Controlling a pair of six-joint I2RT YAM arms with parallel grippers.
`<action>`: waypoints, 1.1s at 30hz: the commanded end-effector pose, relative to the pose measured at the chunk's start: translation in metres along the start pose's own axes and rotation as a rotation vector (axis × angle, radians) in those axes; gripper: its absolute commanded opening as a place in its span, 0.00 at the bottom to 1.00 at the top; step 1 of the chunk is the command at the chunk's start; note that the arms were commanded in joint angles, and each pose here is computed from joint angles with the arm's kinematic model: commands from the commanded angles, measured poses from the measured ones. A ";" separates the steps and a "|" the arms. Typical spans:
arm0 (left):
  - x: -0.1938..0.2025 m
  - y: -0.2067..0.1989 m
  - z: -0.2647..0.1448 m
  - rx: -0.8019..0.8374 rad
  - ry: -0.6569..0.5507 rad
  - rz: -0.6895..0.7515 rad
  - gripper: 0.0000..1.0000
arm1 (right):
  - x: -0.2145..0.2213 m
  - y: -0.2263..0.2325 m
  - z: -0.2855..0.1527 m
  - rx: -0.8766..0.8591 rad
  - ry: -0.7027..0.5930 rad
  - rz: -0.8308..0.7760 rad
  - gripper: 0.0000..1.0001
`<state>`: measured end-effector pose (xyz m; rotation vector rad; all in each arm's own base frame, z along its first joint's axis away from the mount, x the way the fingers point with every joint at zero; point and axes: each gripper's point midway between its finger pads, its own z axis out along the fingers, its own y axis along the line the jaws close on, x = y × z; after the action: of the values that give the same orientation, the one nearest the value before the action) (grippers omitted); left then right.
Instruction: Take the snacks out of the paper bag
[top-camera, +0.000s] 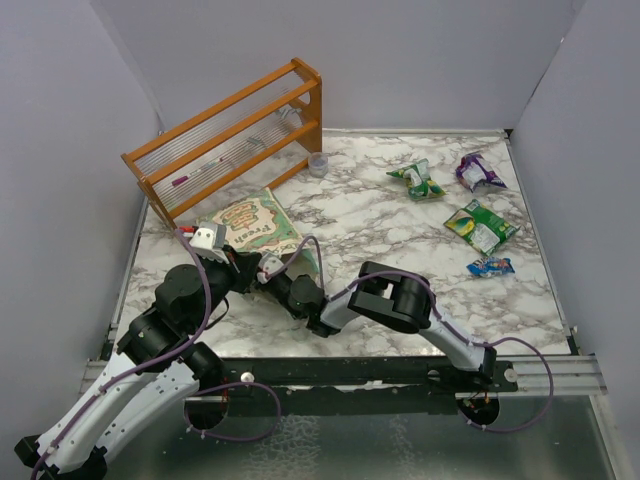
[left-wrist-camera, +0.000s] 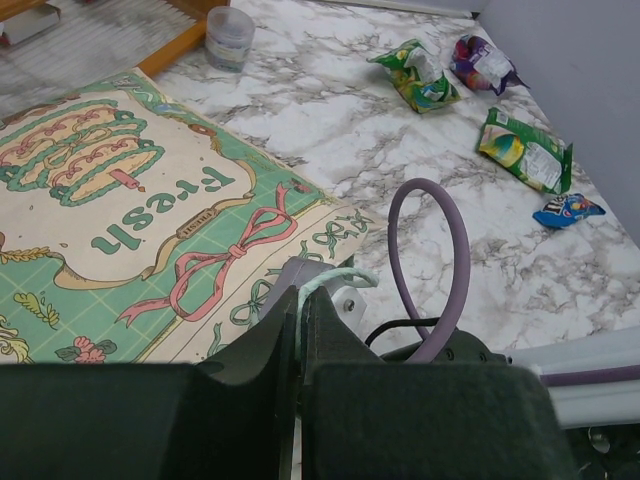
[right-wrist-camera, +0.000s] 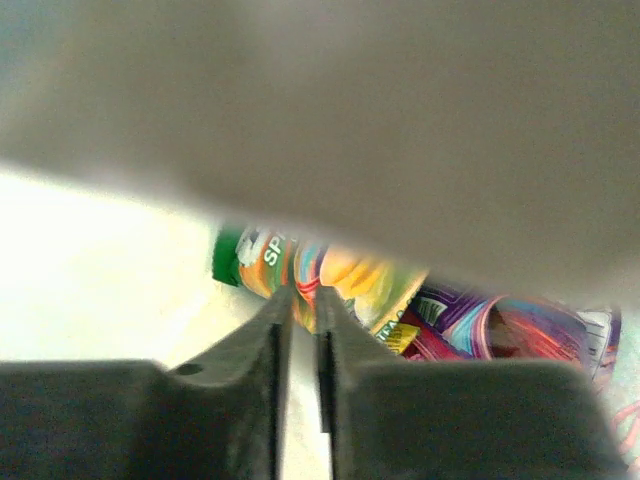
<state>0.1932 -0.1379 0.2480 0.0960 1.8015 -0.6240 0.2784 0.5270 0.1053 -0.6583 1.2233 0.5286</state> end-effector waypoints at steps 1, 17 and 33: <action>-0.004 -0.004 0.000 0.021 -0.015 -0.006 0.00 | 0.006 -0.017 -0.004 0.060 0.005 0.008 0.04; -0.008 -0.018 -0.005 0.099 -0.019 0.007 0.00 | -0.003 -0.033 -0.032 0.038 0.064 -0.057 0.58; -0.019 -0.066 -0.034 0.406 -0.077 0.040 0.00 | -0.008 0.008 0.012 -0.065 0.026 0.057 0.69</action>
<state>0.1540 -0.1586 0.2888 0.2892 1.6055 -0.8675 0.2680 0.5237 0.1172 -0.7381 1.2209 0.5870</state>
